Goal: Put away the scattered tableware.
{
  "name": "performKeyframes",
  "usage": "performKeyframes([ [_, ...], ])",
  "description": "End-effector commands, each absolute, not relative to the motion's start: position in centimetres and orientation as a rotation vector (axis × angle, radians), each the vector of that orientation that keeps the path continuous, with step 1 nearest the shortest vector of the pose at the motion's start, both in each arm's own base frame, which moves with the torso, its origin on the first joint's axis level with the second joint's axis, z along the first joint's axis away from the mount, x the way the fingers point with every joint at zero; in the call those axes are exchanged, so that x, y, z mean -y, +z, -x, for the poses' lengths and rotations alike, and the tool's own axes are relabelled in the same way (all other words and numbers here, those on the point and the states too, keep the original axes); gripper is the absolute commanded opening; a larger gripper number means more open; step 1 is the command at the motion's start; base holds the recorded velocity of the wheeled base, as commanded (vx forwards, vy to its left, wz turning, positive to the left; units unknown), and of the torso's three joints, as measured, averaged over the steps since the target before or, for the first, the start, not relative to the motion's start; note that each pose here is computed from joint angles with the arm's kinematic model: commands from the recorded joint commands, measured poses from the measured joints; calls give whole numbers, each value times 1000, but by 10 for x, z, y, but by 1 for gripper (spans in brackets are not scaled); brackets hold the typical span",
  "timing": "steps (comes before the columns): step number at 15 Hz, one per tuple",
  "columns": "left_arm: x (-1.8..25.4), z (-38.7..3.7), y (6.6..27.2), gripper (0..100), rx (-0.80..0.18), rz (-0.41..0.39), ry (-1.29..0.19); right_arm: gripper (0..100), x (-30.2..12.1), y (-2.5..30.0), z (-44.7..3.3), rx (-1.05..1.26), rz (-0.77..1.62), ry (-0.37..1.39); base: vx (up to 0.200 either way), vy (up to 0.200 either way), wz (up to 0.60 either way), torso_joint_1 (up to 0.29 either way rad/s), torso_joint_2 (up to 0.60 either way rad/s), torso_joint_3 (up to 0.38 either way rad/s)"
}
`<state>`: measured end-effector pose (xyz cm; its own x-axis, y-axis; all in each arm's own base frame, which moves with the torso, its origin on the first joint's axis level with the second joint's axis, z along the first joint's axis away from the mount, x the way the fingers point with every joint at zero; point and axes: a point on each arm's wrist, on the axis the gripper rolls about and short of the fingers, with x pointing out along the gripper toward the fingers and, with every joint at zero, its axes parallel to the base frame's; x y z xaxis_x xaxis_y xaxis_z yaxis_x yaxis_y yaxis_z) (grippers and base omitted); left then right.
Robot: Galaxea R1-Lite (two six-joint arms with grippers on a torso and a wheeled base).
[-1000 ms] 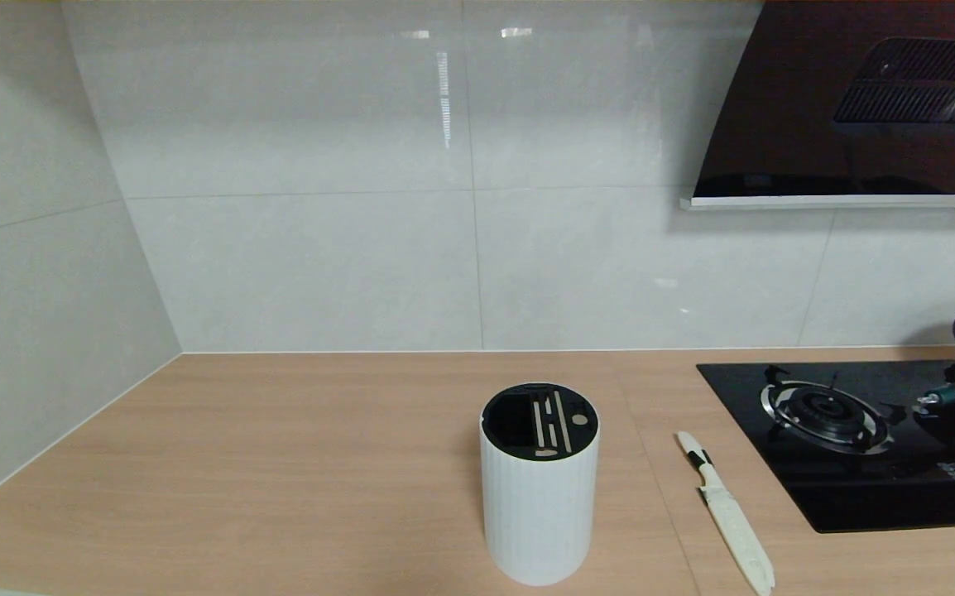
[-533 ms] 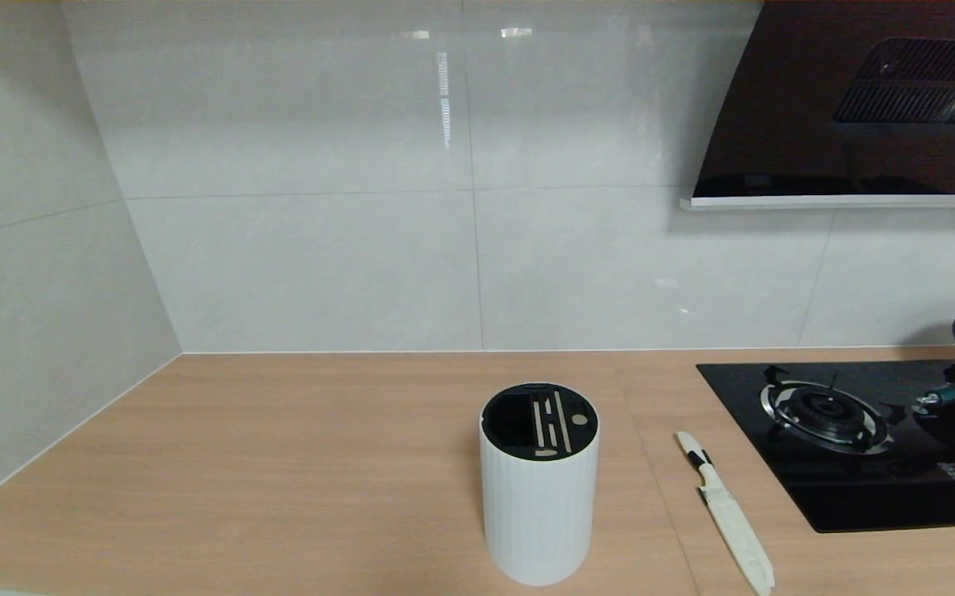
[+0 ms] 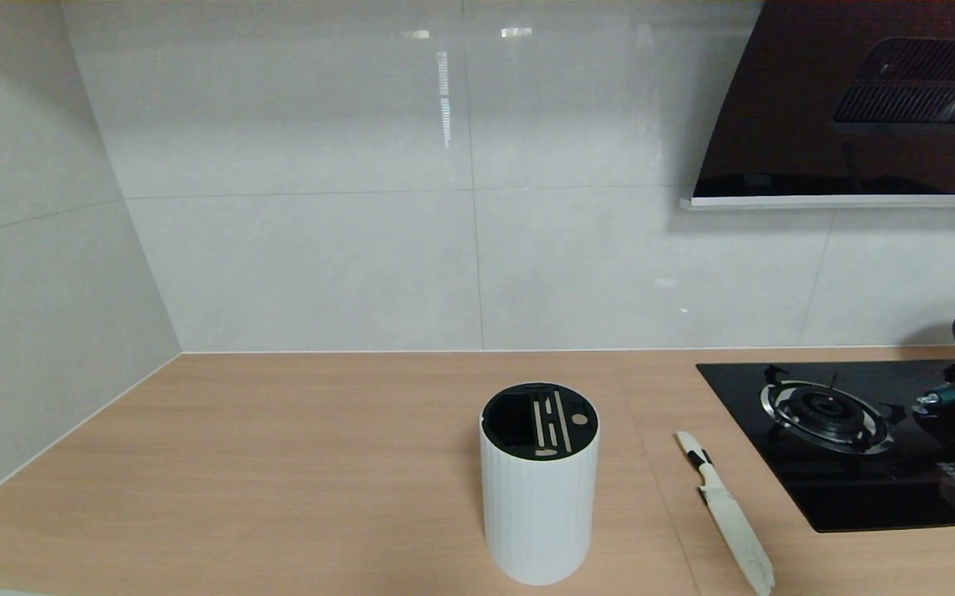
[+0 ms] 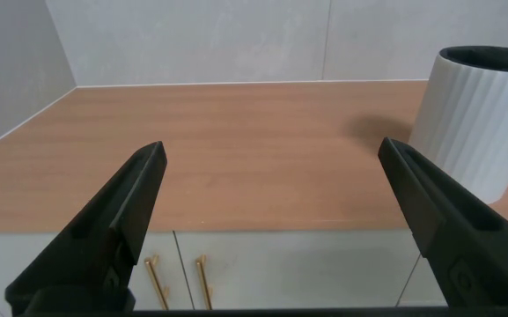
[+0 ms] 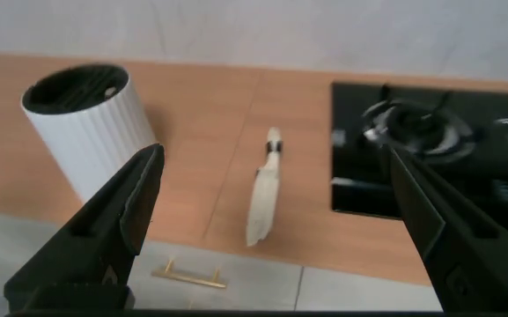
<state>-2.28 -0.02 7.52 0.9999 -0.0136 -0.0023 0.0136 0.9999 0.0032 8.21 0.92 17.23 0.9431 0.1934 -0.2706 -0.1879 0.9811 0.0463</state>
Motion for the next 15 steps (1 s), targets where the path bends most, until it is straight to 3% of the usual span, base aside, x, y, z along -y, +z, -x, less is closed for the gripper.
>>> performKeyframes([
  [1, 0, 23, 75, 100, -3, -3, -12, 100, -22, 142, -156, -545, -14, 238, 0, 0, 0, 0, 0, 0],
  [8, 0, 23, 75, 100, -3, -3, -14, 100, -35, 66, -257, -760, -10, 227, 0, 0, 0, 0, 0, 0],
  [15, 0, 23, 75, 100, -3, -3, -14, 100, -54, -3, -308, -821, 46, 194, 0, 0, 0, 0, 0, 0],
])
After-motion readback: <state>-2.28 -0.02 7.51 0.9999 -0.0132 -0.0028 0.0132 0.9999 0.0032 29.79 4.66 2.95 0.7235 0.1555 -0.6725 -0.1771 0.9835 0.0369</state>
